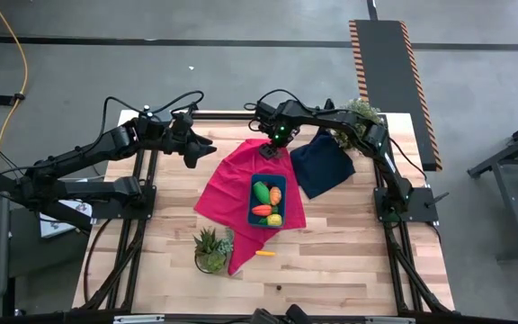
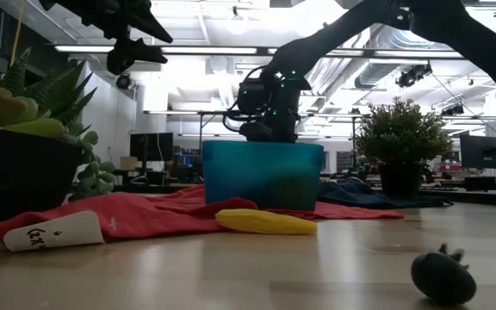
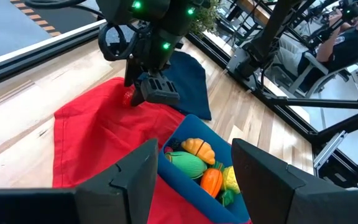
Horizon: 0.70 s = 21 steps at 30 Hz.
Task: Pick and placing Produce into tupperware
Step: Put the strawberry into the blue bin
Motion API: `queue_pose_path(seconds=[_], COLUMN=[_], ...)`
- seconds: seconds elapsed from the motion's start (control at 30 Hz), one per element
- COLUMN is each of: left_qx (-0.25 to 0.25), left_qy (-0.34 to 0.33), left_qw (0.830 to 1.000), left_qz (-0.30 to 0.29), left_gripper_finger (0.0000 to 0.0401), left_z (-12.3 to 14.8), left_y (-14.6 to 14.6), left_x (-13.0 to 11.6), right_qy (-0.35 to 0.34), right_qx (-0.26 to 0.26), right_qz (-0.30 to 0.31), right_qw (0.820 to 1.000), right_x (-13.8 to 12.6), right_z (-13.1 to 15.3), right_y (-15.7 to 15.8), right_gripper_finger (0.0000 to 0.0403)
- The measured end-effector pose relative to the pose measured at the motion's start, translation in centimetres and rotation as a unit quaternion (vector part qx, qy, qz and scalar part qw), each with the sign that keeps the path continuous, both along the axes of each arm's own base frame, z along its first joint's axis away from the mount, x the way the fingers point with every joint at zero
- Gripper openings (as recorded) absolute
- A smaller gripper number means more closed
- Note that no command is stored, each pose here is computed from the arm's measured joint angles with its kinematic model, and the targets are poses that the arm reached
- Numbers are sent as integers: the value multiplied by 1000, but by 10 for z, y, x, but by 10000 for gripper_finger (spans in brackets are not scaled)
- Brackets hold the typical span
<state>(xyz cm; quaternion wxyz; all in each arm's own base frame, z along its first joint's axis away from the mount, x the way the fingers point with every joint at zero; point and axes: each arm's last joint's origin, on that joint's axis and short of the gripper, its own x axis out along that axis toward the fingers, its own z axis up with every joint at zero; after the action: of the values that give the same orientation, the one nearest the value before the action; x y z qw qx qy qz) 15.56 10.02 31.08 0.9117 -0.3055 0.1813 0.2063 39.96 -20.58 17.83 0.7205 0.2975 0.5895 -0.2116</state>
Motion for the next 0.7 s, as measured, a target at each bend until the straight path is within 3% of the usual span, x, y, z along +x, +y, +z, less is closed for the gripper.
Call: queue_pose_path(seconds=[0.7], left_qx=[1], left_qy=[0], left_qw=[1000], left_qz=[0], left_gripper_finger=[193], left_z=[0], left_y=[0], left_x=[0], right_qy=[5], right_qx=[-8], right_qz=[8], right_qw=[1000], right_x=[0], right_z=[0], right_y=[0], right_gripper_finger=[240])
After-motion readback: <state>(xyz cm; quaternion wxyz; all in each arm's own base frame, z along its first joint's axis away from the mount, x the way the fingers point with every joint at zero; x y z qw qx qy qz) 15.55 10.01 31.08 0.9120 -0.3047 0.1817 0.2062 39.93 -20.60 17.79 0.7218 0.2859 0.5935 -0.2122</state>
